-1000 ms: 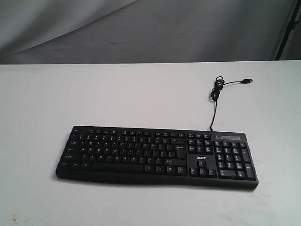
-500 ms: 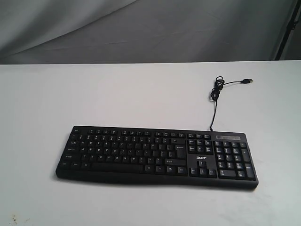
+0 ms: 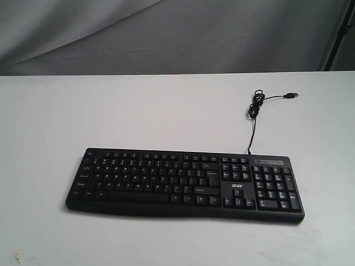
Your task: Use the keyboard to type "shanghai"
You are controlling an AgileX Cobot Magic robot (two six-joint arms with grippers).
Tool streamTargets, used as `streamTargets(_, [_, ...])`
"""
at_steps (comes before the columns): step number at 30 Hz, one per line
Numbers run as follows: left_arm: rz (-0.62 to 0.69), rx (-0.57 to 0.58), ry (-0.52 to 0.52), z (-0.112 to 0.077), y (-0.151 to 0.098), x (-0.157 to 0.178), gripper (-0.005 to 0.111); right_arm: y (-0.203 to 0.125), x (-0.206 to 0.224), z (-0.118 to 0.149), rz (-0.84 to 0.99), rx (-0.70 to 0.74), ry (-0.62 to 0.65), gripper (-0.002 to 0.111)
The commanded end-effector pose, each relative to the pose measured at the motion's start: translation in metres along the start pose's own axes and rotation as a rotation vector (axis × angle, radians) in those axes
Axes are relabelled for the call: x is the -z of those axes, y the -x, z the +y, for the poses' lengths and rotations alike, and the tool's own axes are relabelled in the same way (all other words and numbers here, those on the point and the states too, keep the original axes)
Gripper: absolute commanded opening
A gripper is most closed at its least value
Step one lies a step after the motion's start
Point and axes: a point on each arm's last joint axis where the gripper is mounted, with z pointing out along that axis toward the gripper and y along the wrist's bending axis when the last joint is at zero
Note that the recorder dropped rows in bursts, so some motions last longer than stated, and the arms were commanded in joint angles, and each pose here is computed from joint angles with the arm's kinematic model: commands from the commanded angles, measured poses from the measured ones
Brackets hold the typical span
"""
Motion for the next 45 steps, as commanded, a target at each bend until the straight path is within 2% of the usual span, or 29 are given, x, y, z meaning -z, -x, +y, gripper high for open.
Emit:
streamTargets(1, [-0.002, 0.001, -0.003, 0.0, -0.001, 0.0, 0.0, -0.001, 0.0, 0.0, 0.002, -0.007, -0.004, 0.0])
streamTargets(5, [-0.002, 0.001, -0.003, 0.0, -0.001, 0.0, 0.0, 0.009, 0.005, 0.001, 0.034, -0.005, 0.009, 0.0])
streamTargets(12, [-0.002, 0.001, -0.003, 0.0, -0.001, 0.0, 0.0, 0.082, 0.011, 0.002, 0.029, 0.011, 0.019, 0.0])
streamTargets(16, [-0.002, 0.001, -0.003, 0.0, -0.001, 0.0, 0.0, 0.116, -0.015, 0.001, 0.109, 0.01, 0.018, 0.0])
streamTargets(20, [-0.002, 0.001, -0.003, 0.0, -0.001, 0.0, 0.0, 0.121, -0.053, 0.006, 0.192, 0.014, 0.061, 0.0])
streamTargets(25, [-0.002, 0.001, -0.003, 0.0, -0.001, 0.0, 0.0, 0.12, -0.096, 0.057, 0.11, 0.063, 0.318, 0.0])
streamTargets(27, [-0.002, 0.001, -0.003, 0.0, -0.001, 0.0, 0.0, 0.115, -0.109, 0.079, 0.182, 0.072, 0.395, 0.0])
streamTargets(29, [-0.002, 0.001, -0.003, 0.0, -0.001, 0.0, 0.0, 0.103, -0.134, 0.116, 0.36, 0.12, 0.485, 0.0])
streamTargets(31, [-0.002, 0.001, -0.003, 0.0, -0.001, 0.0, 0.0, 0.088, -0.16, 0.14, 0.448, 0.155, 0.51, 0.0])
streamTargets(37, [-0.002, 0.001, -0.003, 0.0, -0.001, 0.0, 0.0, 0.047, -0.23, 0.188, 0.628, 0.212, 0.515, 0.0])
streamTargets(41, [-0.002, 0.001, -0.003, 0.0, -0.001, 0.0, 0.0, 0.043, -0.257, 0.206, 0.691, 0.249, 0.527, 0.0])
streamTargets(45, [-0.002, 0.001, -0.003, 0.0, -0.001, 0.0, 0.0, 0.056, -0.287, 0.223, 0.699, 0.312, 0.544, 0.0])
